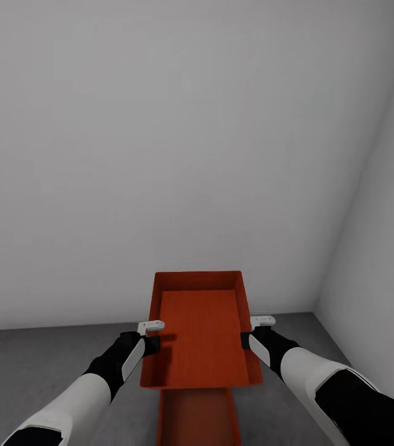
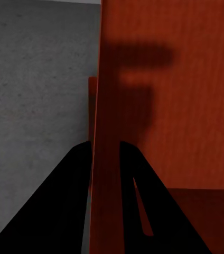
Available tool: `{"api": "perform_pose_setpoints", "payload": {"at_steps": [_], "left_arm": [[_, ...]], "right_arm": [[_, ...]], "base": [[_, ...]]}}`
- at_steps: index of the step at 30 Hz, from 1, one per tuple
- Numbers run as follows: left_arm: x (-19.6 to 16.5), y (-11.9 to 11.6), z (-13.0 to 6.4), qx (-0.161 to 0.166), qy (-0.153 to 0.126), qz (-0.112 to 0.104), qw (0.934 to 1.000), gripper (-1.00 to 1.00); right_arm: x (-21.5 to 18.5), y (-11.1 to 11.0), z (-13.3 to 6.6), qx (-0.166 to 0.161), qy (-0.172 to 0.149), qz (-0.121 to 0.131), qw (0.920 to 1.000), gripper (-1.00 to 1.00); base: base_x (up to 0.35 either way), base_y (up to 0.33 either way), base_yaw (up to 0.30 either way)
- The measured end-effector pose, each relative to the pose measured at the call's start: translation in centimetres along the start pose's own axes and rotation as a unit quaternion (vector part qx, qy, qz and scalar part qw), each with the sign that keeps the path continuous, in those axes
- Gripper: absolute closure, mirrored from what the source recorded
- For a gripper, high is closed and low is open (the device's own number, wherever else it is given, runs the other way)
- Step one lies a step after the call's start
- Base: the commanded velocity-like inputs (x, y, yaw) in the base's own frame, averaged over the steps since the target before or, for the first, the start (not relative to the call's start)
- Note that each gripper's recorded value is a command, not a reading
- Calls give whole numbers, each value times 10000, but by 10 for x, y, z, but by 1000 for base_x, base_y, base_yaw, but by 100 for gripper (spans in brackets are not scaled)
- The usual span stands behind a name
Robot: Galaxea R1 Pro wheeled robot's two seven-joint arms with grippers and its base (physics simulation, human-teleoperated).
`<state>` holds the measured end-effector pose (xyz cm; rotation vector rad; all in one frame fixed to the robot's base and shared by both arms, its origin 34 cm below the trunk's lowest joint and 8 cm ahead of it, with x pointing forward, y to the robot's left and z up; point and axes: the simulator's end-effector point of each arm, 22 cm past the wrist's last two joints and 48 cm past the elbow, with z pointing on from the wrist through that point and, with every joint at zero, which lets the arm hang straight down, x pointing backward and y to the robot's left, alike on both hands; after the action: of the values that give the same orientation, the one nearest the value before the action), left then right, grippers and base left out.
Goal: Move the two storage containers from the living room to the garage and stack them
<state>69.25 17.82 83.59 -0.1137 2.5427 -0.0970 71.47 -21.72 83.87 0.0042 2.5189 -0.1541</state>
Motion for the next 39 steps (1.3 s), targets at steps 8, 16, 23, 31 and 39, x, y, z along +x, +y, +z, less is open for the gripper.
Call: {"api": "perform_pose_setpoints", "payload": {"at_steps": [8, 16, 23, 31, 39], "left_arm": [[6, 1, 5, -6, 63, -2, 10000, 100], [11, 2, 10, -13, 127, -3, 9999, 100], [17, 2, 14, -18, 186, -7, 9998, 100], [22, 3, 19, -25, 250, -10, 9997, 100], [28, 4, 24, -31, 315, -13, 9995, 100]], "right_arm": [[6, 1, 5, -3, 64, -5, 10000, 100], [12, 1, 10, -5, 128, -13, 9999, 100], [18, 2, 15, -7, 187, -17, 9998, 100], [24, 3, 20, -9, 251, -24, 9997, 100], [30, 4, 24, -11, 316, -32, 9995, 100]], "base": [[0, 0, 0], [0, 0, 0], [0, 0, 0], [0, 0, 0], [0, 0, 0]]}}
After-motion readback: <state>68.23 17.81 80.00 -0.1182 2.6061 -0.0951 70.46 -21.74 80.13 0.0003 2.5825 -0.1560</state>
